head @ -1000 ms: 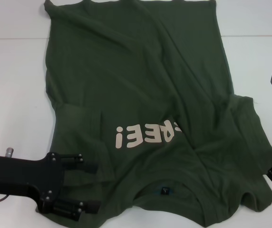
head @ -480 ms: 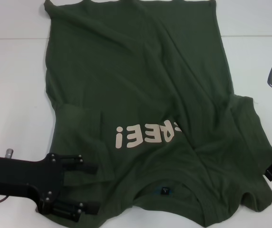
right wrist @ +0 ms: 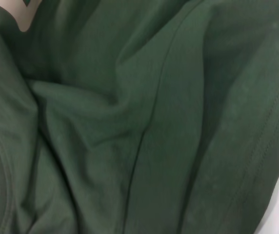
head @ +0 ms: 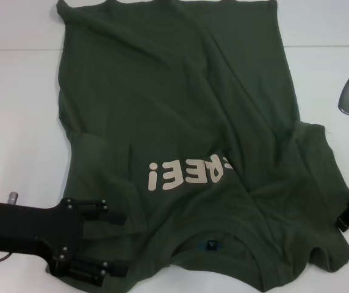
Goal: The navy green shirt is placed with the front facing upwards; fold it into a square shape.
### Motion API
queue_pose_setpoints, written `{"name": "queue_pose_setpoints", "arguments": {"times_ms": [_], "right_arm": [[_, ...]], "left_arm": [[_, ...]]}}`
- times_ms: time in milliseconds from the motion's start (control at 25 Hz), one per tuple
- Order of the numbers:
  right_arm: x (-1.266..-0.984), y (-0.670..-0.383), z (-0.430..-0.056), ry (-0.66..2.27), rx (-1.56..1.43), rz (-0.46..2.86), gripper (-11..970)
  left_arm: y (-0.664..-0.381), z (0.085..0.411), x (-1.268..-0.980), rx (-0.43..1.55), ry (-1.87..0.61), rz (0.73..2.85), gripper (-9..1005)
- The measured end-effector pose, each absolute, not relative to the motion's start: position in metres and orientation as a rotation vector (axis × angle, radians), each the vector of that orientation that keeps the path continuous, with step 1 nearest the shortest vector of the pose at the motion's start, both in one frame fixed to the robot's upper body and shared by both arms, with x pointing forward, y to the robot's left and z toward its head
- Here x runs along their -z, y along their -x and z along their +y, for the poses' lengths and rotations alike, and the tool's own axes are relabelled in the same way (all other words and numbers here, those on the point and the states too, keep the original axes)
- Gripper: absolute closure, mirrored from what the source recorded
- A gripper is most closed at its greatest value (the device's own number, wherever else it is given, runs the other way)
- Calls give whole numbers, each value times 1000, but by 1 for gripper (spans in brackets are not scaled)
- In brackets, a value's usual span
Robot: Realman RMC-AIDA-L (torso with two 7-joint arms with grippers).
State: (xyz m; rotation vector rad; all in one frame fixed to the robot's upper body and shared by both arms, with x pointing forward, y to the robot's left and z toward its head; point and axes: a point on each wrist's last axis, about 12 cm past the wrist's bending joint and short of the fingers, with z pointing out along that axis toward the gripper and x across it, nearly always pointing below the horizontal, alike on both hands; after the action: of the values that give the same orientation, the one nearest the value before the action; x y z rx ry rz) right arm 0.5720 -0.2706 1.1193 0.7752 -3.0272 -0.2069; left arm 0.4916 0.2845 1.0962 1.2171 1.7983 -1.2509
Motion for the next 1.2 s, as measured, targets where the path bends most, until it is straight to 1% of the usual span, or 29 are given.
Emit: {"name": "queue_pose_setpoints", "arguments": {"times_ms": [640, 960, 1160, 1200], "right_arm": [[-1119, -573, -270, -797, 204, -3036, 401], [-1115, -574, -270, -786, 203, -3041, 611], [-1114, -575, -271, -799, 212, -3050, 643], [-1114, -575, -271, -801, 212, -3053, 677]], "left_arm": [[-491, 284, -1096, 1255, -1216, 1798, 49], [-492, 284, -1097, 1262, -1211, 1797, 50], [-493, 283, -1099, 1264, -1212, 1795, 51], [-493, 283, -1099, 1266, -1211, 1795, 51]]}}
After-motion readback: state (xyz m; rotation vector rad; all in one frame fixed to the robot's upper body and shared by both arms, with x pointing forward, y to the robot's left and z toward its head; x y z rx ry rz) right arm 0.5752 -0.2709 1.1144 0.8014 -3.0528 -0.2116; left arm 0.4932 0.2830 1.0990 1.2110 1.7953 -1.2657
